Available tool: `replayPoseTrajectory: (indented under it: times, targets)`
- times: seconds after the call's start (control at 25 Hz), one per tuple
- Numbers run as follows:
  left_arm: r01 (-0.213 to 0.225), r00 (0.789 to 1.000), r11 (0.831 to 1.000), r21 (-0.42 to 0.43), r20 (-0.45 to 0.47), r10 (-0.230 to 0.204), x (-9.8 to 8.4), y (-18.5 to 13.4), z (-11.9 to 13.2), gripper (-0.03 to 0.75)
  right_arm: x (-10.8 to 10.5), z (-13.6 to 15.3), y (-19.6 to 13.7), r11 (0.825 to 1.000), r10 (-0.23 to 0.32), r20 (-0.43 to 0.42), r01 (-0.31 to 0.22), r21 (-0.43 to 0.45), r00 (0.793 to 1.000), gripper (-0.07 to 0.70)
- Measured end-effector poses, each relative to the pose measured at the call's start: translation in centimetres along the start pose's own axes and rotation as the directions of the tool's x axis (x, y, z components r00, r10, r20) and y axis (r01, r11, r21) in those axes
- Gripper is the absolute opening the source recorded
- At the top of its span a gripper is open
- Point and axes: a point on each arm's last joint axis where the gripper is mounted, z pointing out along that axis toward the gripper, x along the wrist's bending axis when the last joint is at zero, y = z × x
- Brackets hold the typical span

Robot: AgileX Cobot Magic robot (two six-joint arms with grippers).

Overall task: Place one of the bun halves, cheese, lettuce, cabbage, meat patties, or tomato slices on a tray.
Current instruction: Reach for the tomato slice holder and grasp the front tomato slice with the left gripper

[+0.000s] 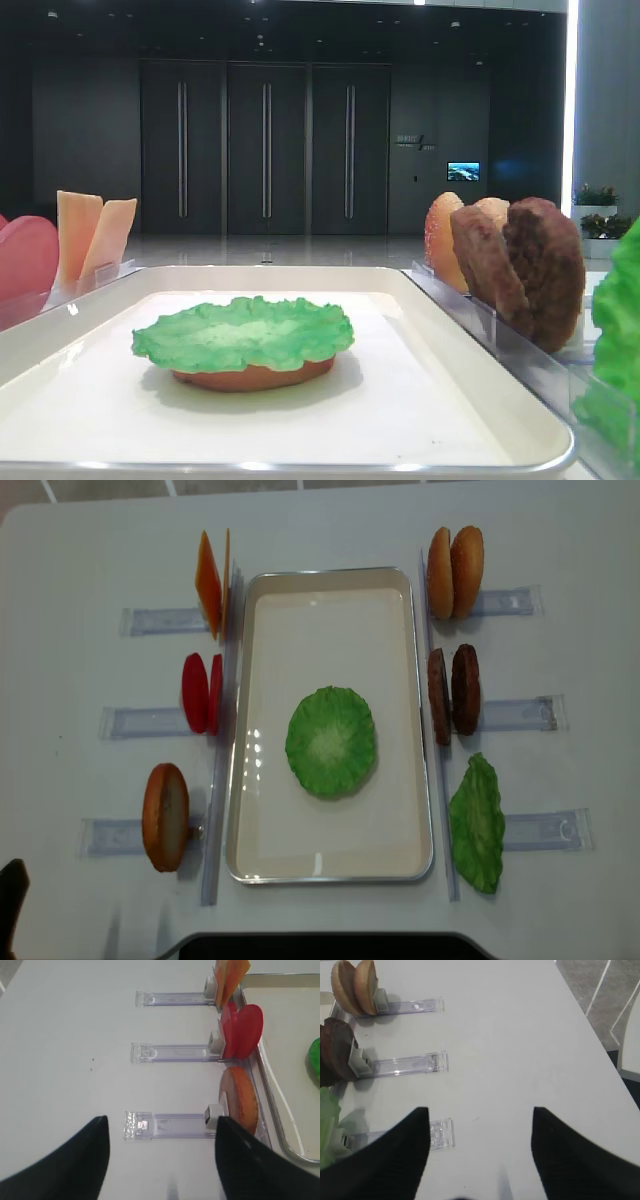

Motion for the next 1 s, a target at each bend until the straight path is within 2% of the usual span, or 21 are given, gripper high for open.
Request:
replayPoseTrajectory:
  times: [1.0]
  targets:
    - [0.0, 1.0, 1.0, 0.0, 0.001, 0.0, -0.01, 0.0, 0.0, 0.154, 0.0, 0.0, 0.0, 1.0, 0.0, 0.0, 0.0, 0.0, 1.0, 0.423]
